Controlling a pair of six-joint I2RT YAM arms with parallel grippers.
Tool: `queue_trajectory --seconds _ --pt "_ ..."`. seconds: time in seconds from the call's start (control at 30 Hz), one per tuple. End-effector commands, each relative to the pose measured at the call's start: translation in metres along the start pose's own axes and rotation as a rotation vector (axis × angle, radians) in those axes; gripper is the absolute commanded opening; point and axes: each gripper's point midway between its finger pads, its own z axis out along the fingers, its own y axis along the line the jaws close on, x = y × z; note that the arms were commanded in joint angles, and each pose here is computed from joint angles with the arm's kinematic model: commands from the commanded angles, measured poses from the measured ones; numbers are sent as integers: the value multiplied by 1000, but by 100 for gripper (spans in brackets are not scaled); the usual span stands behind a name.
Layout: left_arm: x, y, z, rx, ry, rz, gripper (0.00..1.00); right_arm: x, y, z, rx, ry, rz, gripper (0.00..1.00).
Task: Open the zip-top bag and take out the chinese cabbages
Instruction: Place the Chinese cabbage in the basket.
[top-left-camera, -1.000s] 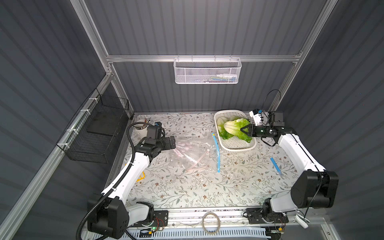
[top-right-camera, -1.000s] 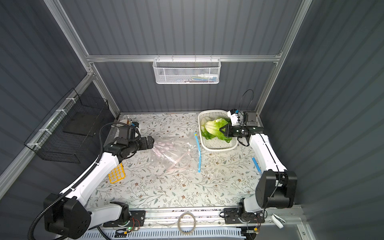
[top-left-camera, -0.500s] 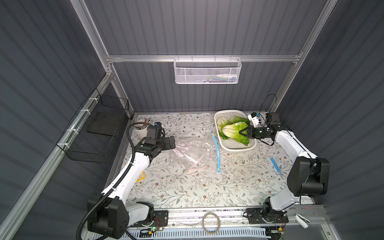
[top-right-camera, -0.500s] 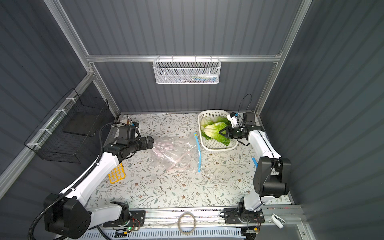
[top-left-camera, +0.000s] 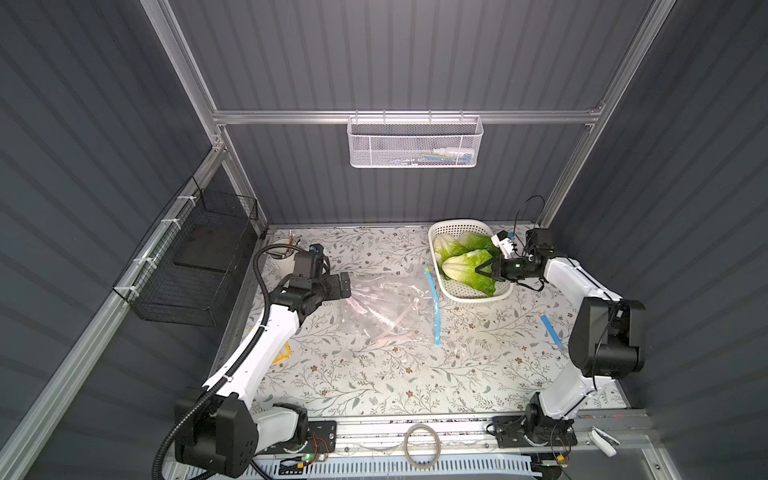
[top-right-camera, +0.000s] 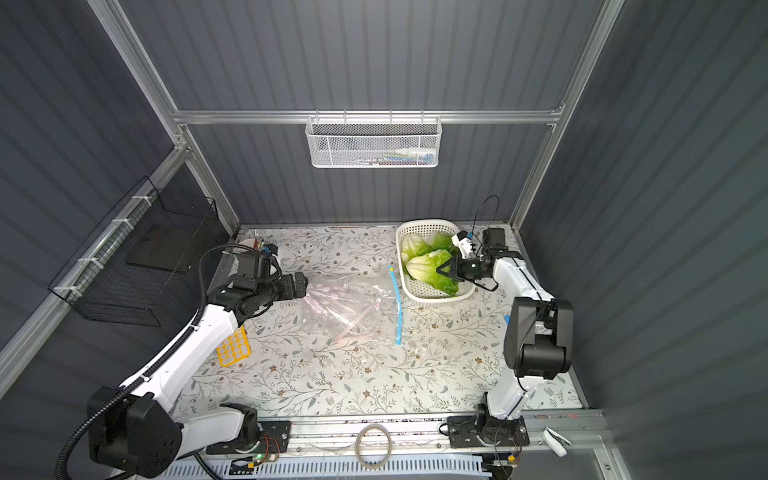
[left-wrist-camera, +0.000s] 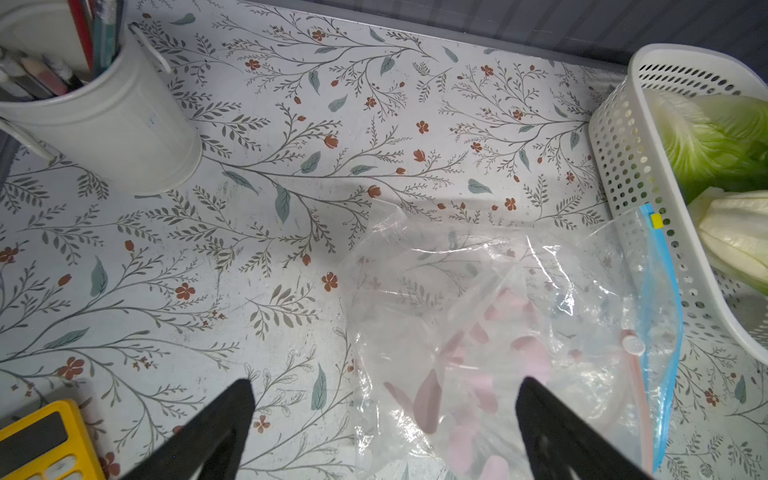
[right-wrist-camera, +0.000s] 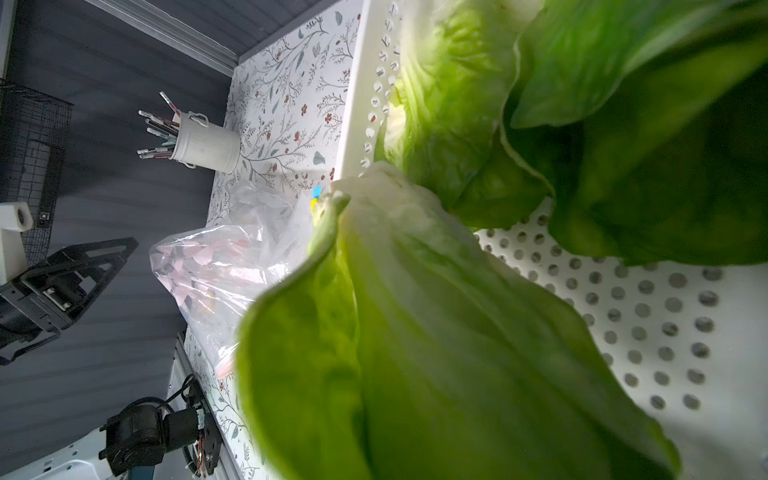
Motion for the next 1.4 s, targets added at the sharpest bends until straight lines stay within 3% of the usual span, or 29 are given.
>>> queue_trajectory --seconds 0.0,0.23,0.7,1.37 --pt "-2 1 0 -5 6 15 100 3 -2 2 -6 25 -2 1" --pt "-1 1 0 -2 7 18 100 11 -22 9 64 60 32 7" --pt "-2 1 -2 -1 2 19 100 10 -43 10 169 66 73 34" --pt "-2 1 -2 -2 2 20 100 -2 -75 -14 428 -11 75 49"
